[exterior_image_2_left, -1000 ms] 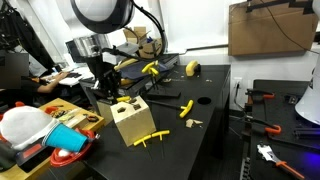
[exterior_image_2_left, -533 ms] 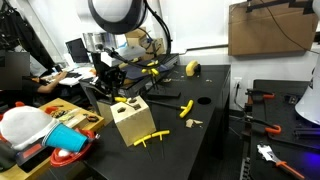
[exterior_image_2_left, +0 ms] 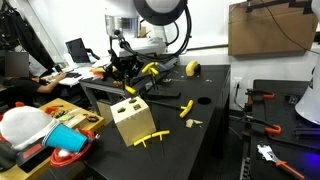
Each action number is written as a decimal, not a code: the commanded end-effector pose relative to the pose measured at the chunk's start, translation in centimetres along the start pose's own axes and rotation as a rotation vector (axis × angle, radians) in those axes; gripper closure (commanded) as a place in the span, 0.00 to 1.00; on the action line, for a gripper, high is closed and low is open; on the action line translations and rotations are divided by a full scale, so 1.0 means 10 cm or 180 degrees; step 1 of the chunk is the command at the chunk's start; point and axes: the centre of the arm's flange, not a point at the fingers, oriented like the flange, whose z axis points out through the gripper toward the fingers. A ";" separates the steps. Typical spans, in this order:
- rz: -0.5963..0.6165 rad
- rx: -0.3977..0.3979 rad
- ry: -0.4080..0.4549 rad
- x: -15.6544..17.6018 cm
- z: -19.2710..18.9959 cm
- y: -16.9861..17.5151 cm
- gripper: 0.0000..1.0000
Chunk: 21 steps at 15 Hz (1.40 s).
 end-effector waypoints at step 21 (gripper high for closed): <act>0.1780 -0.0252 0.0765 0.00 0.31 1.26 0.96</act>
